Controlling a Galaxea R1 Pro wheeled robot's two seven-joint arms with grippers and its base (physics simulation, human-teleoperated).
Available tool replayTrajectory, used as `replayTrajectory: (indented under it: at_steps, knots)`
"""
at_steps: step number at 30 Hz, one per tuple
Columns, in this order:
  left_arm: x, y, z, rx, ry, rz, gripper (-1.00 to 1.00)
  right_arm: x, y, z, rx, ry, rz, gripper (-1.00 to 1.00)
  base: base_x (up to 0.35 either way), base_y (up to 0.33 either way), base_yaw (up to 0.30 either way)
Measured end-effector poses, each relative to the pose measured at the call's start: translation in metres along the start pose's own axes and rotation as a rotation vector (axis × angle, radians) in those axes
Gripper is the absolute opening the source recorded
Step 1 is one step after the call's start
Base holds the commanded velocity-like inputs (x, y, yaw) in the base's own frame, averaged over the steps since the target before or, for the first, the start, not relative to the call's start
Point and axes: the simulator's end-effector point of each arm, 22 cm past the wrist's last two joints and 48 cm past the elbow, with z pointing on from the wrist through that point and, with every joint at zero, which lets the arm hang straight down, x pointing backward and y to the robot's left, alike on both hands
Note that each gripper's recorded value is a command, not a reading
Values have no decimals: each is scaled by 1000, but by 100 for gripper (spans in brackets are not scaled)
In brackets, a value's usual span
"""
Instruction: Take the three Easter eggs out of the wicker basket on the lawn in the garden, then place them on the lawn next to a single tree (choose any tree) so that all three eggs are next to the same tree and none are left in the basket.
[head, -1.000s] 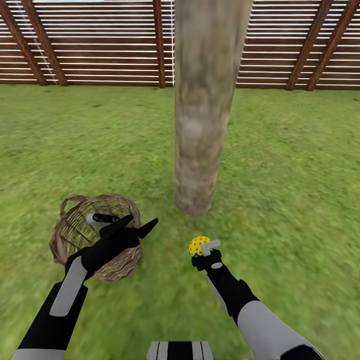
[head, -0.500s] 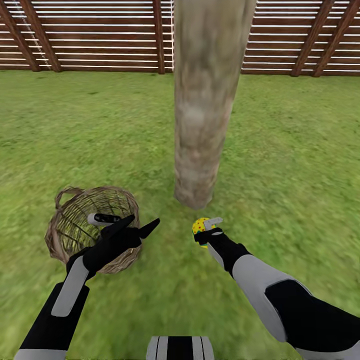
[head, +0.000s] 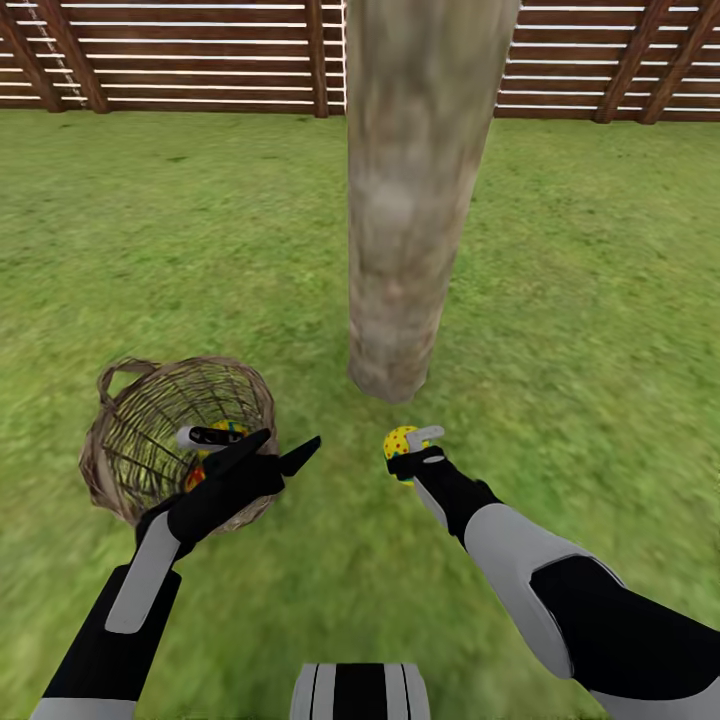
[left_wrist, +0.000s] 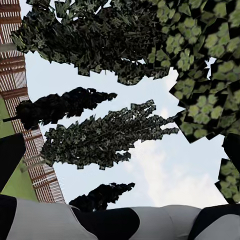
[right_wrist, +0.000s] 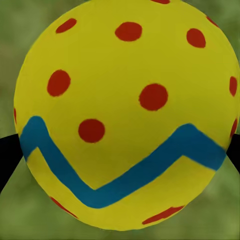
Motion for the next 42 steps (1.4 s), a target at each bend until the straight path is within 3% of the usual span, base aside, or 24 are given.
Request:
replayTrajectory:
  at_steps: [5,11,14,19,42]
  knots:
    - [0,10,-3,-4,-9,-18,100,9,2,8,-5,13,4,-100,0,0,0]
    - [33,29,14,7,56,-96,100,24,5,18,-10,39,9,-100,0,0,0]
    - [33,35,12,3,53,-107,100,31,6,23,-11,51,10,-100,0,0,0]
    - [32,44,6,-3,44,-123,100,40,-4,30,41,62,13,-100,0,0,0]
    - [30,82,-20,-21,-3,-192,100,74,11,64,5,98,21,-100,0,0,0]
